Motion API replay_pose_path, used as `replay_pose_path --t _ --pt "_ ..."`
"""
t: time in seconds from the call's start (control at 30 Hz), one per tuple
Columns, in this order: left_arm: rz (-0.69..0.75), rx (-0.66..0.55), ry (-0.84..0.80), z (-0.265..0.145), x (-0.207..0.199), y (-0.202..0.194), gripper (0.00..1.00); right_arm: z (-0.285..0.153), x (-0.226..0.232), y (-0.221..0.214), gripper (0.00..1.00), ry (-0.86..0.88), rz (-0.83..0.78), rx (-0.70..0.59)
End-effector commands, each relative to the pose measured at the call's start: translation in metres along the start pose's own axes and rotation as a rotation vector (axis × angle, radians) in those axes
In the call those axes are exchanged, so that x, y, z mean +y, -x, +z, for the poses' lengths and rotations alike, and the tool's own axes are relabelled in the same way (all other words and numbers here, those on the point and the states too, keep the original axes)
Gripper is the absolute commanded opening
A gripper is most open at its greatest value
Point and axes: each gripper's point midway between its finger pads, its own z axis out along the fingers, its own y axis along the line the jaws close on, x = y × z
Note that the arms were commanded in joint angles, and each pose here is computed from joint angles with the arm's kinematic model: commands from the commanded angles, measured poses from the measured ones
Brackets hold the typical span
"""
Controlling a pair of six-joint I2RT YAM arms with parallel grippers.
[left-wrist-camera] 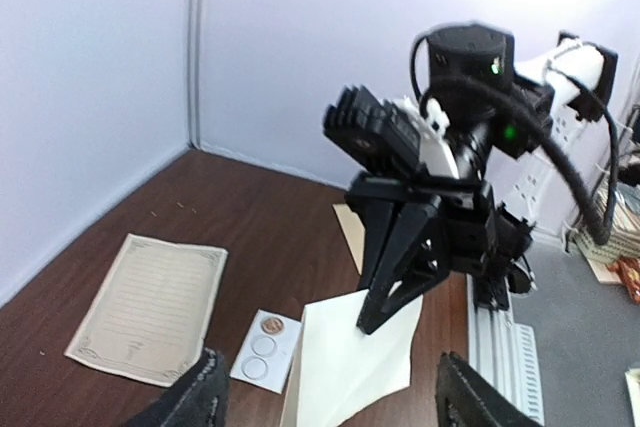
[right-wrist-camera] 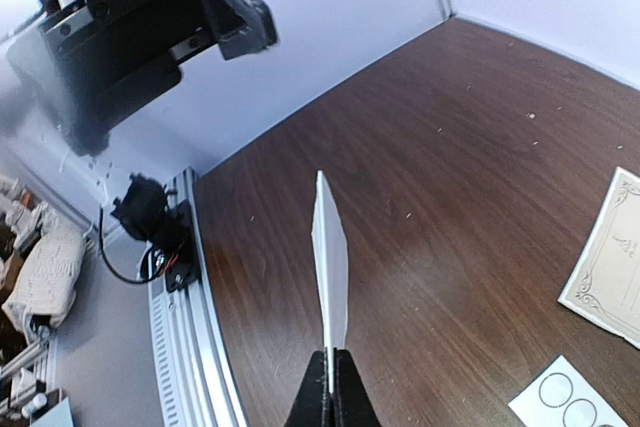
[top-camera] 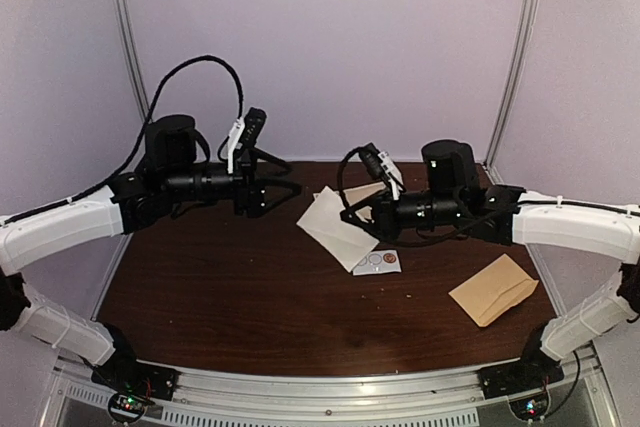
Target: Place the letter into the envelope and seal it
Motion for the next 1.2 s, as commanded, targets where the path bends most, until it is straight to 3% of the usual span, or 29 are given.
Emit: replay_pose_path --t 0.0,0.17,0.37,0.53,0.73,0.8,0.9,1.0,1.17 --pt "-0.101 -0.272 0.290 -0.030 0.038 0.046 0.78 -0.032 -0.010 0.066 0.00 -0.129 0.021 -0.329" --pt "-0.248 -0.411 0.217 -0.037 0.030 0.044 0.79 -0.057 -0.003 0.091 0.00 -0.110 0.068 -0.519" --pt "-0.255 -0.468 -0.042 -0.030 -0.014 0.040 0.80 -0.071 0.022 0.111 0.00 0.018 0.033 -0.650" --pt "-0.224 -0.445 -0.162 -0.010 -0.039 0.048 0.82 -0.071 0.044 0.114 0.00 0.128 0.001 -0.666" --pt "-0.229 -0.447 -0.168 0.000 -0.034 0.052 0.84 -0.063 0.072 0.112 0.00 0.229 -0.058 -0.637" --pt "-0.218 -0.456 -0.193 0.001 -0.038 0.056 0.77 -0.062 0.072 0.112 0.00 0.230 -0.060 -0.634" --pt "-0.206 -0.466 -0.219 -0.001 -0.042 0.060 0.54 -0.061 0.073 0.112 0.00 0.235 -0.057 -0.636" --pt "-0.210 -0.463 -0.223 -0.001 -0.043 0.058 0.39 -0.063 0.074 0.113 0.00 0.246 -0.054 -0.652" --pt "-0.226 -0.454 -0.241 -0.001 -0.045 0.055 0.26 -0.064 0.074 0.113 0.00 0.243 -0.050 -0.660"
